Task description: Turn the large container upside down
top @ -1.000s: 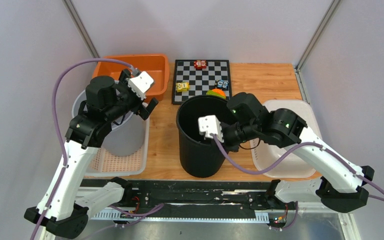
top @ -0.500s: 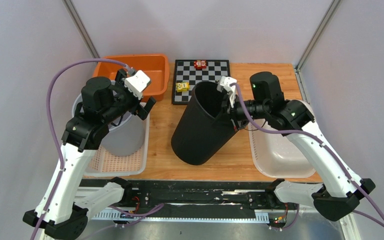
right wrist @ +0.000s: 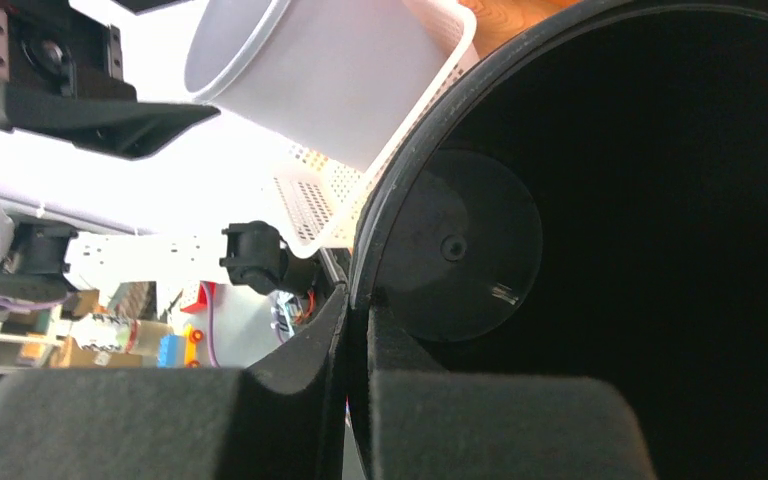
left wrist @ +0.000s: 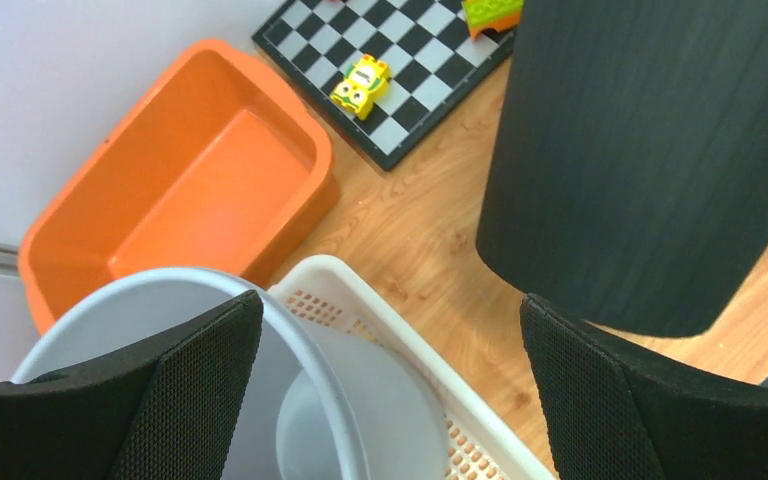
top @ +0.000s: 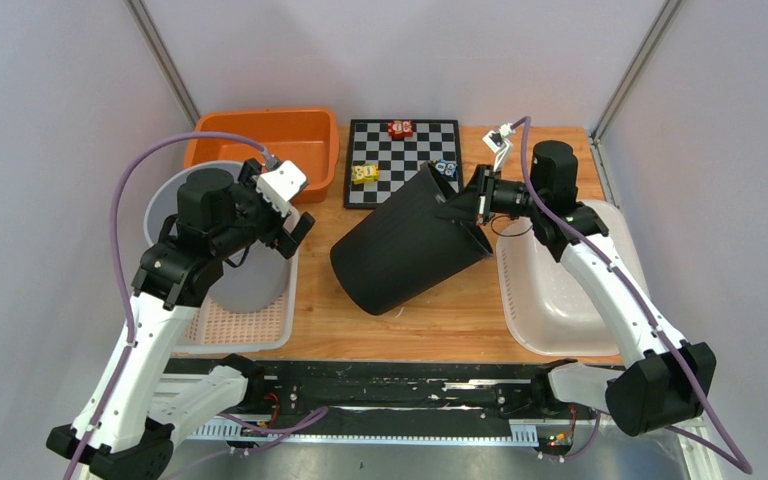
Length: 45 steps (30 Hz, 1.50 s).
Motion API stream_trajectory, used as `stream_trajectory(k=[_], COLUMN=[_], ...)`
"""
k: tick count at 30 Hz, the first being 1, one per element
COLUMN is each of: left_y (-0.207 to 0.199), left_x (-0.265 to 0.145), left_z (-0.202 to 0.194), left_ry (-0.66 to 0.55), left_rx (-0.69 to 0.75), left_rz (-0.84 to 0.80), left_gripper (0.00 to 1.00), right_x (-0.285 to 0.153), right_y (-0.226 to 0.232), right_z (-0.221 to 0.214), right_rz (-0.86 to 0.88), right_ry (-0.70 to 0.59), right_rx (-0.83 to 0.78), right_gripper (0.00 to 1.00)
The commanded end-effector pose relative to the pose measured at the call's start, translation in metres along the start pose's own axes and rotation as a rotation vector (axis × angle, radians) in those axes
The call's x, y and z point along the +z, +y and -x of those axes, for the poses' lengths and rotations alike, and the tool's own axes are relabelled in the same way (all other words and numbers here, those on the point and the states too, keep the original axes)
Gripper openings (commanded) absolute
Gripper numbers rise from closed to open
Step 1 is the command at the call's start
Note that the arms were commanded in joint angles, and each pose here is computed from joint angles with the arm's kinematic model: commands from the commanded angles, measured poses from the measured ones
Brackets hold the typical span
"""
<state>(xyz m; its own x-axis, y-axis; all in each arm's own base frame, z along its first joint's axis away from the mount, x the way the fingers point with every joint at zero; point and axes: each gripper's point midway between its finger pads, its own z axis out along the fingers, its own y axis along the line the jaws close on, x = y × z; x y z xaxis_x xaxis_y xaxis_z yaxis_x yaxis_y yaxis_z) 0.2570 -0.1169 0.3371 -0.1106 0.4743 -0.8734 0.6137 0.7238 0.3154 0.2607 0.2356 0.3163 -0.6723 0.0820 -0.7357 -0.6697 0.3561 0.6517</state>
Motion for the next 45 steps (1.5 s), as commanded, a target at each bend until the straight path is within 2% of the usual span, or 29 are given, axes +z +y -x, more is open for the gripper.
stream_trajectory(k=[1,7,18,26,38,45], left_y=[-0.015,-0.038,-0.066,-0.079,-0.094,-0.096], left_x=[0.003,0.012,0.024,0.036,0.048,0.064], left_z=[-0.017,-0.036,-0.059,-0.069,-0.081,-0.081], left_ry=[0.028,0.060,0.106,0.146,0.218,0.229], left_rx=[0.013,0.008,-0.078,-0.153,-0.265,-0.332], left_rz=[-0.071,-0.178,-0.303,-0.365,-0.440,-0.451], left_gripper=[1.00,1.00,1.00,1.00,1.00,1.00], right_x=[-0.005,-0.010,-0.024,-0.035,-0.046,-0.050], right_y=[-0.001,-0.031,-0.060,-0.075,-0.090,-0.095], right_z=[0.021,0.016,-0.004,-0.017,-0.027,-0.028], right_rz=[0.047,-0.017,-0.136,-0.225,-0.323,-0.362], right_ry=[-0.080,-0.096,-0.081,-0.075,-0.067,-0.065], right_rx=[0.010,0.029,-0.081,-0.166,-0.254,-0.283], right_gripper=[0.02,0.03,0.18,0.23,0.46,0.51])
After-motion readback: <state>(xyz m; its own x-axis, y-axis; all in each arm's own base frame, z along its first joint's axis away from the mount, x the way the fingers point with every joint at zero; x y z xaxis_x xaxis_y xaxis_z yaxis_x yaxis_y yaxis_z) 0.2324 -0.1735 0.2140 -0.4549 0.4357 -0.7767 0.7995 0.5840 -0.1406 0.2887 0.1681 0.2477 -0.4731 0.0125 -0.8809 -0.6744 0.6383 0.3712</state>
